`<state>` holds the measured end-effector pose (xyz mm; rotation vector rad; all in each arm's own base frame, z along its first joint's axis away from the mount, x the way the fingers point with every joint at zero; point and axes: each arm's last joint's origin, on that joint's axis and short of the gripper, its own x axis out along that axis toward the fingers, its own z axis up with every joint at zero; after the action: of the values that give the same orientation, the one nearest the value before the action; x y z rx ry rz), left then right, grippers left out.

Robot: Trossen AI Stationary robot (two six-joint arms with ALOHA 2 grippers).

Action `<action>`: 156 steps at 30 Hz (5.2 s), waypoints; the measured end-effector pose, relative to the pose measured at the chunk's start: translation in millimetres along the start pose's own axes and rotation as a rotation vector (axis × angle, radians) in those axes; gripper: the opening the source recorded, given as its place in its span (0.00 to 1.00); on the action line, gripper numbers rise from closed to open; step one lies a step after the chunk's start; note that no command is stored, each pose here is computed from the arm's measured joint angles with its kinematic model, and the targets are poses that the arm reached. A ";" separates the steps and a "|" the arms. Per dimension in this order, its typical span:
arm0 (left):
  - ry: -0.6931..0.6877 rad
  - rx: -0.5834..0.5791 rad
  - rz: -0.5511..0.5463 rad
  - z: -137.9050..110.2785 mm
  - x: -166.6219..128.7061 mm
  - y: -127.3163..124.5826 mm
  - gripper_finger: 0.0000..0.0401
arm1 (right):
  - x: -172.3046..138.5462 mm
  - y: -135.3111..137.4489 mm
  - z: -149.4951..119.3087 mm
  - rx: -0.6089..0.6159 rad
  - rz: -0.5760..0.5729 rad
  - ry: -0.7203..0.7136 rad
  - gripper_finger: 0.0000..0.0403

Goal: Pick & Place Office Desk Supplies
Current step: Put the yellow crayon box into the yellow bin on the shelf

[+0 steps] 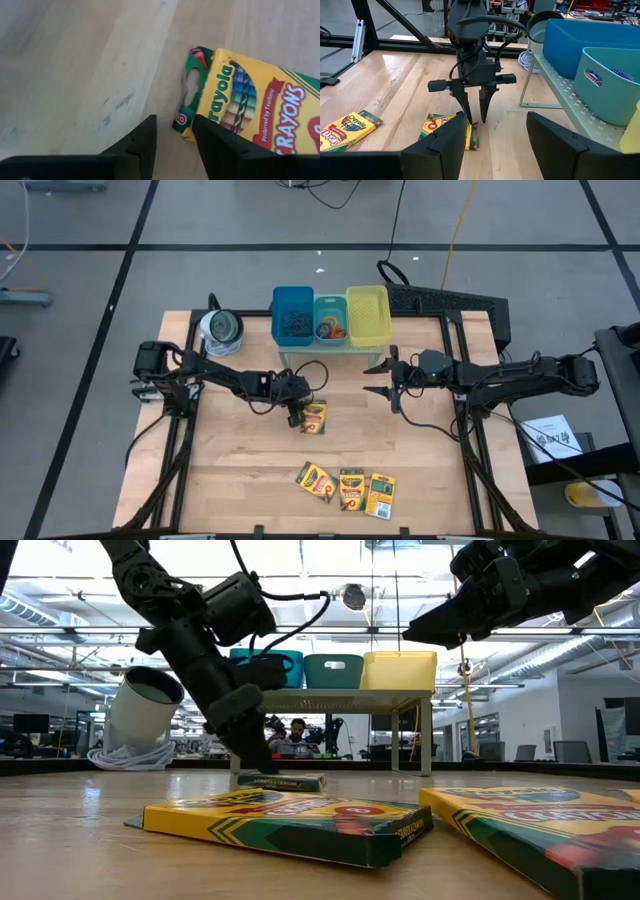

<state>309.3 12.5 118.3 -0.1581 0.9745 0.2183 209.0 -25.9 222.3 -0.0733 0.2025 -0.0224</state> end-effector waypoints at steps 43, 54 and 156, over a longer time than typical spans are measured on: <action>-0.087 0.077 0.026 8.4 -11.8 -3.1 0.11 | 0.0 0.0 0.3 -0.003 0.000 -0.003 0.49; -0.069 0.100 0.070 5.1 -3.4 -2.1 0.18 | 0.0 -0.1 0.6 -0.003 -0.001 -0.006 0.49; -0.665 0.350 -0.048 115.0 -146.1 -58.2 0.00 | 23.5 6.9 -6.8 0.098 0.288 -0.073 0.64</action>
<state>336.9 -33.7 305.6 0.2052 0.3344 0.0432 230.7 -20.2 210.4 0.0530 0.1375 0.2565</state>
